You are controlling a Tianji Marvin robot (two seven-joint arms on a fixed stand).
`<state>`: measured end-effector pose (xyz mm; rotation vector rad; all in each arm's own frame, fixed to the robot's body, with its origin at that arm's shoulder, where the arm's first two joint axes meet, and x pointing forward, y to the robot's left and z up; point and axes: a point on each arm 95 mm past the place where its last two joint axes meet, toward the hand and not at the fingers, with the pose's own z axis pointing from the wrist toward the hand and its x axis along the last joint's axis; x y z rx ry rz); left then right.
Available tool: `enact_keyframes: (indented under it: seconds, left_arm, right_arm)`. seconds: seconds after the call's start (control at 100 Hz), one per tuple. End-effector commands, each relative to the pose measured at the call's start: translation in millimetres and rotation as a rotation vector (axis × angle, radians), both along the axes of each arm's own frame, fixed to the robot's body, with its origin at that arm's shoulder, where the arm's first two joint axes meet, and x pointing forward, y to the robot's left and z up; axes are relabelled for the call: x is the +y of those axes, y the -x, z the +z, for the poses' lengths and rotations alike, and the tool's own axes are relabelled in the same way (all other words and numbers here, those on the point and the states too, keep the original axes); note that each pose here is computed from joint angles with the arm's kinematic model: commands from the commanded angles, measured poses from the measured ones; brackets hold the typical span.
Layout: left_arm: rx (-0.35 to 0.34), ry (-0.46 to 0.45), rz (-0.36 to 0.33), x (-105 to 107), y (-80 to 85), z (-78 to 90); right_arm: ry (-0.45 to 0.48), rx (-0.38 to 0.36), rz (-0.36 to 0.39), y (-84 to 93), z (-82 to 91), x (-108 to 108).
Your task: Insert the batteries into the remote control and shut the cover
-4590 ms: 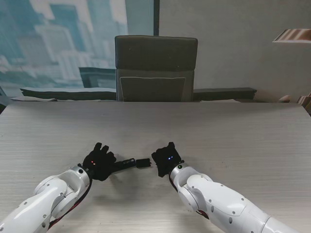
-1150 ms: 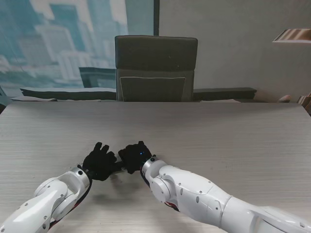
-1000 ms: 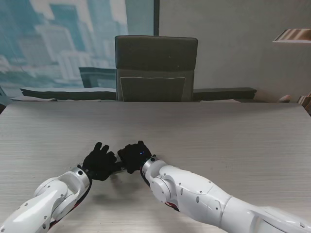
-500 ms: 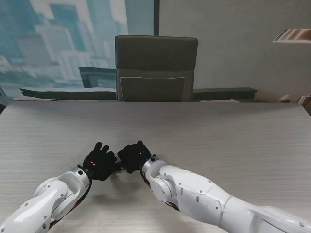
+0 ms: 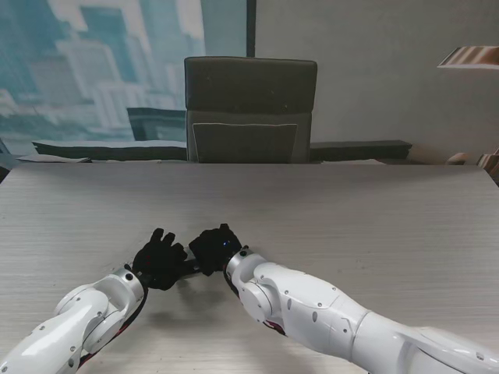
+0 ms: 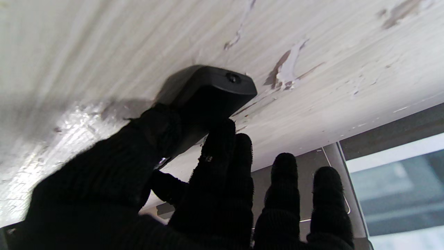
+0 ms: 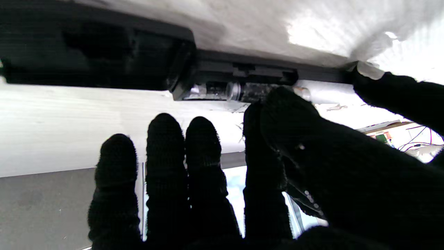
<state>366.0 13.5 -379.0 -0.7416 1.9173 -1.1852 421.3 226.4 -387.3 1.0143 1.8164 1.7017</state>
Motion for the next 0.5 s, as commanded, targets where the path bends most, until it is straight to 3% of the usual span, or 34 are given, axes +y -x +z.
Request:
enact_keyframes:
  seconds: [0.0,0.49]
  left_arm:
    - [0.081,-0.042,0.016,8.1,12.4,-24.6]
    - [0.08,-0.04,0.016,8.2,12.4,-24.5]
  right_arm:
    - [0.016,0.022,0.002,1.9,-4.3,0.9]
    - [0.041,0.023,0.01,4.1,-4.5,-4.2]
